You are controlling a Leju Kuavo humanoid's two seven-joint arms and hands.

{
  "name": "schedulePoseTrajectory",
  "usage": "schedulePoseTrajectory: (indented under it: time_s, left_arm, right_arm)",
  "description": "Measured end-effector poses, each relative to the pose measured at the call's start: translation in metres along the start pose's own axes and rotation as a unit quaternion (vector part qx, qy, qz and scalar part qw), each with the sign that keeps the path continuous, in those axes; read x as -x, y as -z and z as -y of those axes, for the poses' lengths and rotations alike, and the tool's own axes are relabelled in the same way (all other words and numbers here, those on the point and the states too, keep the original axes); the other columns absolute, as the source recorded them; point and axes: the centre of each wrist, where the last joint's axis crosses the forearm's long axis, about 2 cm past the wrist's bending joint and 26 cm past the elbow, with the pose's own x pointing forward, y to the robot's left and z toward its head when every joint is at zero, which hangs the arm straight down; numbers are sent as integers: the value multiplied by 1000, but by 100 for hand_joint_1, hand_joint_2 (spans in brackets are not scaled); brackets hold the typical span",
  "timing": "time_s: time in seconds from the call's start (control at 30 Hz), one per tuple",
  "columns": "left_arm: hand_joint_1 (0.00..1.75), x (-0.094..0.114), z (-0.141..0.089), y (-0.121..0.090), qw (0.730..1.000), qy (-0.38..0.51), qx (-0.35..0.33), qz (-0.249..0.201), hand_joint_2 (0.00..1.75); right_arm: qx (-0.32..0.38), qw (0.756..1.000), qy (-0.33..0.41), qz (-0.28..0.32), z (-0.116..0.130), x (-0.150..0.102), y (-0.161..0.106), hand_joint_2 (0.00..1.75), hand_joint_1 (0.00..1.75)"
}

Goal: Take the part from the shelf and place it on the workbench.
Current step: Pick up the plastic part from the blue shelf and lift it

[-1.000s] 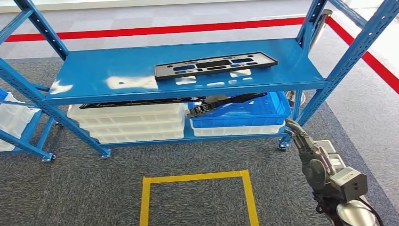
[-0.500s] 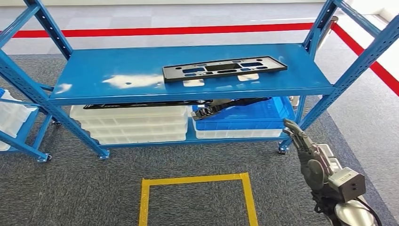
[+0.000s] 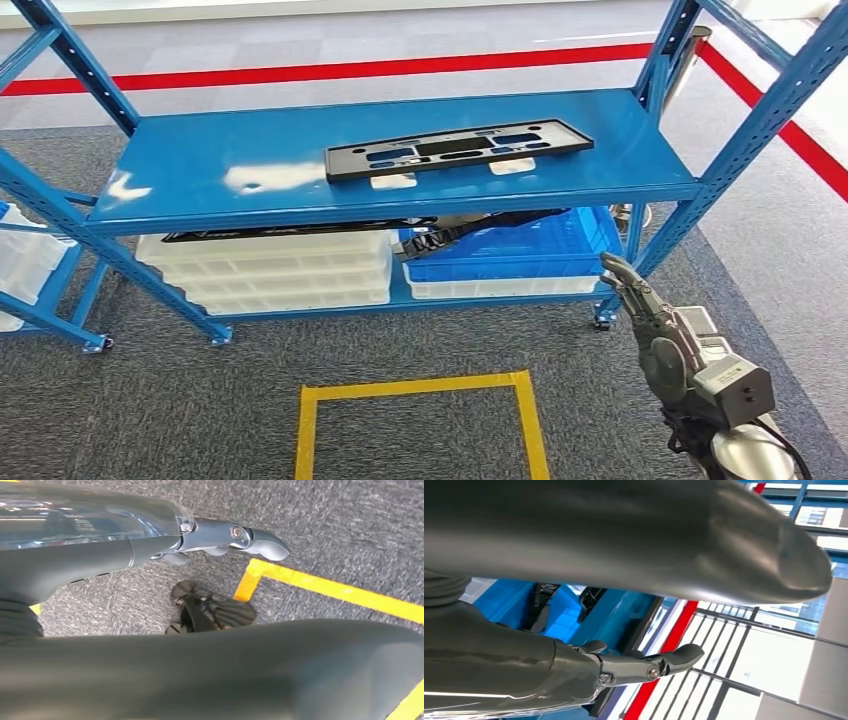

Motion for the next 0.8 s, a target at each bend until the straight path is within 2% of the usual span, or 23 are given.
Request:
schedulePoseTrajectory:
  time_s: [0.8]
  left_arm:
    - [0,-4,-8,1,1000,-12,-20,5,0]
  right_arm:
    - [1,998,-56,11,4,3,22,0,0]
